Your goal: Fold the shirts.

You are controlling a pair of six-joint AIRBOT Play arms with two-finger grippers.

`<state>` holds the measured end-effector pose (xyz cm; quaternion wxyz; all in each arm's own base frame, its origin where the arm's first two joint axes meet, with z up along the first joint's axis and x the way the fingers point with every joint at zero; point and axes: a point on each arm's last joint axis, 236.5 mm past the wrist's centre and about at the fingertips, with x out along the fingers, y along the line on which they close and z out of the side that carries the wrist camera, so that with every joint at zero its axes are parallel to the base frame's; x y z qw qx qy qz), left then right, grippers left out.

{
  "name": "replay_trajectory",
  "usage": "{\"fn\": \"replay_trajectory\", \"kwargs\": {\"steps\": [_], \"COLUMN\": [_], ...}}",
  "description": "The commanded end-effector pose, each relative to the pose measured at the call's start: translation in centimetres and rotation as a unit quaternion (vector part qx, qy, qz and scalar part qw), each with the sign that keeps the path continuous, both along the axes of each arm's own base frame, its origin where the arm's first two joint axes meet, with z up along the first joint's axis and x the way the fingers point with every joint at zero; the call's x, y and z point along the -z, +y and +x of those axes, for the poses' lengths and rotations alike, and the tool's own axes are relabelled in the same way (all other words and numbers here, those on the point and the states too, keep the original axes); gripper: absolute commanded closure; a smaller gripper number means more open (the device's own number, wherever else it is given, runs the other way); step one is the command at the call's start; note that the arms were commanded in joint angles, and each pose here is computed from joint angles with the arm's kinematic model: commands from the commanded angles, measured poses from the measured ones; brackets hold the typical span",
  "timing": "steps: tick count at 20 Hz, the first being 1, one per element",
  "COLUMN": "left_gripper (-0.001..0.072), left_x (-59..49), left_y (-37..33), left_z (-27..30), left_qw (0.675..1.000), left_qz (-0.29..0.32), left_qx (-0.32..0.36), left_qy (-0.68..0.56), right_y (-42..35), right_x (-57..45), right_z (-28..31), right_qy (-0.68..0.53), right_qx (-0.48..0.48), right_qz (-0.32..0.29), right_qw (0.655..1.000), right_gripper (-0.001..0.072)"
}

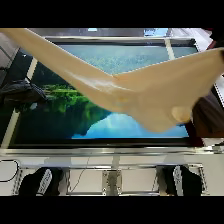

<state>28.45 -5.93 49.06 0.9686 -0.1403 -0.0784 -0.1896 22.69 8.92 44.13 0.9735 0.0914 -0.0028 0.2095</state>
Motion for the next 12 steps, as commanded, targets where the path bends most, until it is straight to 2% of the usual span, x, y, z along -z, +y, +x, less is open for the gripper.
{"fn": "replay_trajectory", "kwargs": {"steps": [1,3,6,8,10,12], "left_gripper": [0.0699,0.0699,0.0699,0.0699,0.0699,0.0699], "left_x": [-3.3,-0.6,4.9,8.7,13.7,19.7], "left_y": [2.9,3.5,2.8,3.5,3.5,2.6], "left_z": [-3.4,-2.2,1.6,5.2,8.9,12.6], "left_qw": [0.991,0.990,0.985,0.976,0.958,0.931], "left_qz": [0.063,0.076,0.076,0.066,0.061,0.080], "left_qx": [-0.112,-0.116,-0.063,-0.041,-0.009,0.018], "left_qy": [-0.023,0.032,0.139,0.204,0.281,0.355], "right_y": [-1.4,-2.1,-3.2,-4.3,-3.6,-1.7], "right_x": [-5.4,-5.4,-2.5,1.5,6.9,14.2], "right_z": [-3.2,-1.1,4.4,8.4,12.5,16.9], "right_qy": [-0.061,-0.046,0.035,0.115,0.194,0.272], "right_qx": [0.108,0.086,0.002,-0.046,-0.087,-0.099], "right_qz": [-0.080,-0.057,0.011,0.039,0.045,0.018], "right_qw": [0.989,0.994,0.999,0.992,0.976,0.957], "right_gripper": [0.0692,0.0692,0.0692,0.0691,0.0691,0.0691]}}
